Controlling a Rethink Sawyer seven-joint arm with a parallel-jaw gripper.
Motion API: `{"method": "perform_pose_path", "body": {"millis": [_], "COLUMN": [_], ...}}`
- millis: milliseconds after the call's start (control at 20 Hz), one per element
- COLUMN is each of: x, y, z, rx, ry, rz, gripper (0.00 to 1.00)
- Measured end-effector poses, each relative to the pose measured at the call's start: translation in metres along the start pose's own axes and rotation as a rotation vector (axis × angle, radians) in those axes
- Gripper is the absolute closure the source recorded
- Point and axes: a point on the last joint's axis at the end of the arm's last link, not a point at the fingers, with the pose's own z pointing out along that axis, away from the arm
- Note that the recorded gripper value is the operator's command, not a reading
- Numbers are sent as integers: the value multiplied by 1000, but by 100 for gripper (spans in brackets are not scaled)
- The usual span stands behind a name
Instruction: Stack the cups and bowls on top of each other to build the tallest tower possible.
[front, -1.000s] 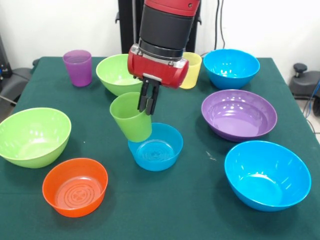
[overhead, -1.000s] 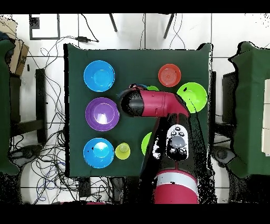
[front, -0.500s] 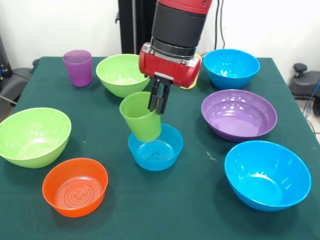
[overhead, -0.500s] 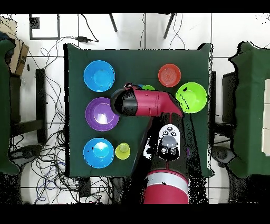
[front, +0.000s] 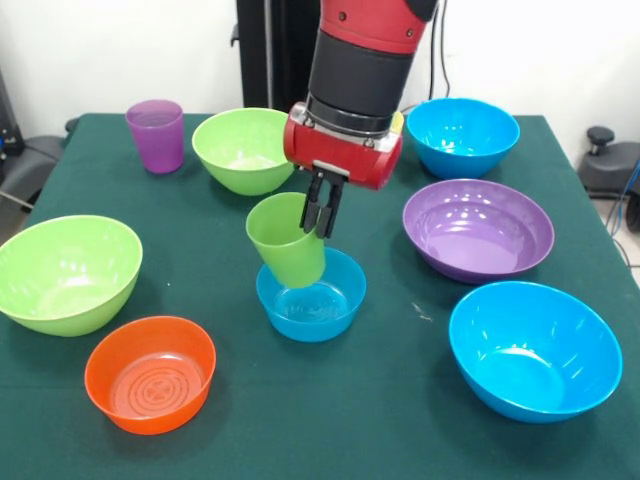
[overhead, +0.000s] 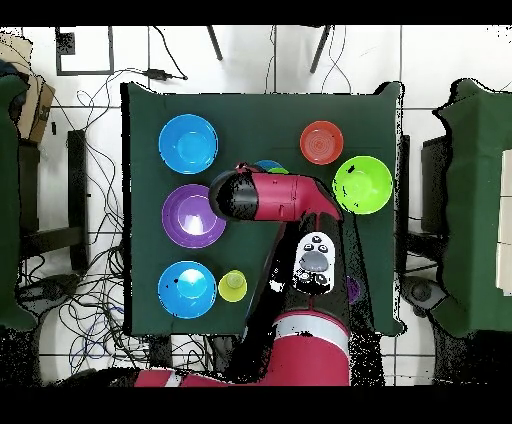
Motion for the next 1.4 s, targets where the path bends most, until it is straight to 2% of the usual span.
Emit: {"method": "perform_pose_path", "body": {"millis": [600, 1400], "x": [19, 22], "y": [-7, 1], "z": [26, 30], "rx": [28, 30], "ry": [50, 59], "rz": [12, 29], "gripper": [100, 100]}}
